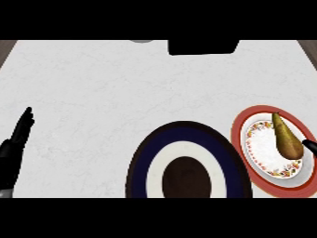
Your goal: Pick the pear from the plate and place it in the plate
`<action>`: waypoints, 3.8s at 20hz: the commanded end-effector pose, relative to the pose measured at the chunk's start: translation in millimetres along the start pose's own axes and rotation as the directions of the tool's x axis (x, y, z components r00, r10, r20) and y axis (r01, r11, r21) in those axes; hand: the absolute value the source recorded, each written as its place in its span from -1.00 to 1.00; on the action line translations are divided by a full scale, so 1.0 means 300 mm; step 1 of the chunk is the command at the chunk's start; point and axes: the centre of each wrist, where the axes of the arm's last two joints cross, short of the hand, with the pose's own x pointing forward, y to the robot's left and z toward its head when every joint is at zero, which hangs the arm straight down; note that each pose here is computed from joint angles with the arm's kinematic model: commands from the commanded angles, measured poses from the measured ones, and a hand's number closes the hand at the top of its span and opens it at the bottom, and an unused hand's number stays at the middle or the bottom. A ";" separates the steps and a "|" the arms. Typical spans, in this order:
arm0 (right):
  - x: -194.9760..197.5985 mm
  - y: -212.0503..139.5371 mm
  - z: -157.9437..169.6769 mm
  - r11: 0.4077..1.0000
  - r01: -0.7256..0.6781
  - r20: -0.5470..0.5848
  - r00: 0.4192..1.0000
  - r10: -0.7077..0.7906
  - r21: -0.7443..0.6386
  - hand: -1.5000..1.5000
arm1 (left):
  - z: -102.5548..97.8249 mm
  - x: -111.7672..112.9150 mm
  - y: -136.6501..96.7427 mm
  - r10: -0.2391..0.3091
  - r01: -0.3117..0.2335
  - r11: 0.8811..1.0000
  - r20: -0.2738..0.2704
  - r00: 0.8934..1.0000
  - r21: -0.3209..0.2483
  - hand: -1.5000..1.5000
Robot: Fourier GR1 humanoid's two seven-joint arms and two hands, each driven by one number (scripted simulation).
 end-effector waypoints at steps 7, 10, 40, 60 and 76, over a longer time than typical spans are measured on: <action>0.179 -0.219 0.179 0.951 -0.225 -0.019 0.972 0.234 0.212 -1.00 | 0.058 -0.008 0.022 -0.014 0.016 0.998 0.025 1.000 -0.062 0.00; 0.233 -0.229 0.167 0.880 -0.372 -0.062 0.912 0.406 0.296 -1.00 | 0.025 -0.007 0.013 -0.012 0.013 0.999 0.016 1.000 -0.042 0.00; 0.048 -0.188 -0.118 0.389 -0.486 -0.157 0.450 0.879 0.783 -1.00 | -0.014 0.010 0.016 -0.020 0.024 0.997 0.051 0.998 -0.067 0.00; -0.187 -0.084 -0.104 0.350 -0.404 -0.158 0.435 0.886 0.846 -1.00 | 0.018 0.071 0.016 -0.034 0.036 0.998 0.036 0.999 -0.060 0.00; -0.218 0.211 -0.208 -0.049 -0.375 0.314 0.690 0.652 0.926 1.00 | -0.039 0.059 -0.054 -0.006 0.024 0.989 0.126 0.992 -0.148 0.00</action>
